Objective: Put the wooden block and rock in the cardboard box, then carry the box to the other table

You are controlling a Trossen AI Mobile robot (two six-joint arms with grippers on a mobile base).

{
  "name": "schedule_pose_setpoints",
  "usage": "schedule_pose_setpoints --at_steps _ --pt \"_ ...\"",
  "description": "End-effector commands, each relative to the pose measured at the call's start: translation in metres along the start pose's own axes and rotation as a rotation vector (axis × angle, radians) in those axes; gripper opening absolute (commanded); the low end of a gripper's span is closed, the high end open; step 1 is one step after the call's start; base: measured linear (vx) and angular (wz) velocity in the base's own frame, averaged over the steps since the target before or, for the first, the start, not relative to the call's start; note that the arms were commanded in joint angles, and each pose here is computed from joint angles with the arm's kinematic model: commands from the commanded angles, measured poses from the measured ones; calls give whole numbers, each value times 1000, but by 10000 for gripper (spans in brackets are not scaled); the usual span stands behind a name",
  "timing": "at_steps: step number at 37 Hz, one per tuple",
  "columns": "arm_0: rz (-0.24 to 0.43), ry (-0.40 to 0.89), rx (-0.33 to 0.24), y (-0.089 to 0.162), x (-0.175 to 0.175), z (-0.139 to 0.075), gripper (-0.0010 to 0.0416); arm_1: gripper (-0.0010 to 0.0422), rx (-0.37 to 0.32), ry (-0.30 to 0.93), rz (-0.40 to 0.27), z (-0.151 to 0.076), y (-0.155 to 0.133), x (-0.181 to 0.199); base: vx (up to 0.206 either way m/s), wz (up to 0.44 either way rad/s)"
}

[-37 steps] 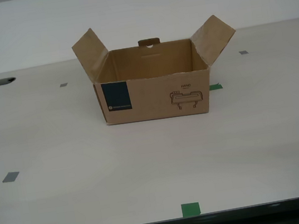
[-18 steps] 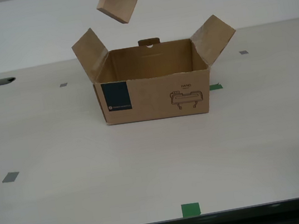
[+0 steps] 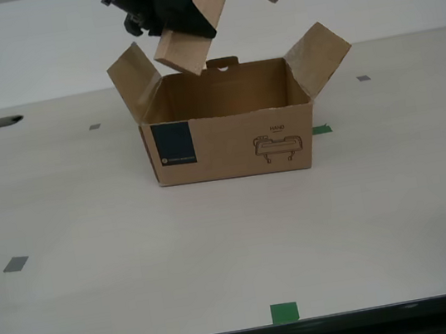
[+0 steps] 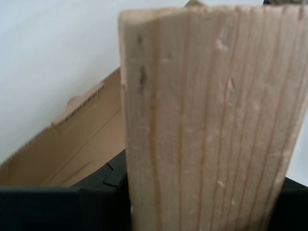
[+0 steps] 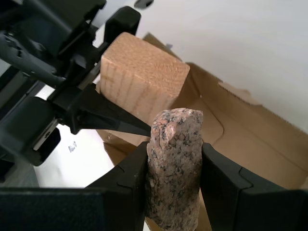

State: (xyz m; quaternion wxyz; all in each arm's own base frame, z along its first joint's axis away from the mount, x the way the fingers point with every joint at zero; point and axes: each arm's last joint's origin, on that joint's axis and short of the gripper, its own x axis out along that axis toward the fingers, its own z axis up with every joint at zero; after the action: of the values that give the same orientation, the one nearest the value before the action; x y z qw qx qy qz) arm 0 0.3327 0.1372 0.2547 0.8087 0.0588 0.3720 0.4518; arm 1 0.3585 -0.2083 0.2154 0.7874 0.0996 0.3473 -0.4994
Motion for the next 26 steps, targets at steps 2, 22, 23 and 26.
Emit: schedule_pose_setpoints --at_steps 2,22,23,26 --pt "-11 34 1 -5 14 -6 -1 -1 -13 40 91 -8 2 3 0 0" --pt "-102 37 -65 2 42 -32 -1 0 -36 7 104 -13 0 3 0 0" --pt "-102 44 -61 2 42 -34 0 0 -37 7 105 -13 0 3 0 0" --pt "-101 64 -42 1 44 -40 0 0 -56 5 104 -13 0 3 0 0"
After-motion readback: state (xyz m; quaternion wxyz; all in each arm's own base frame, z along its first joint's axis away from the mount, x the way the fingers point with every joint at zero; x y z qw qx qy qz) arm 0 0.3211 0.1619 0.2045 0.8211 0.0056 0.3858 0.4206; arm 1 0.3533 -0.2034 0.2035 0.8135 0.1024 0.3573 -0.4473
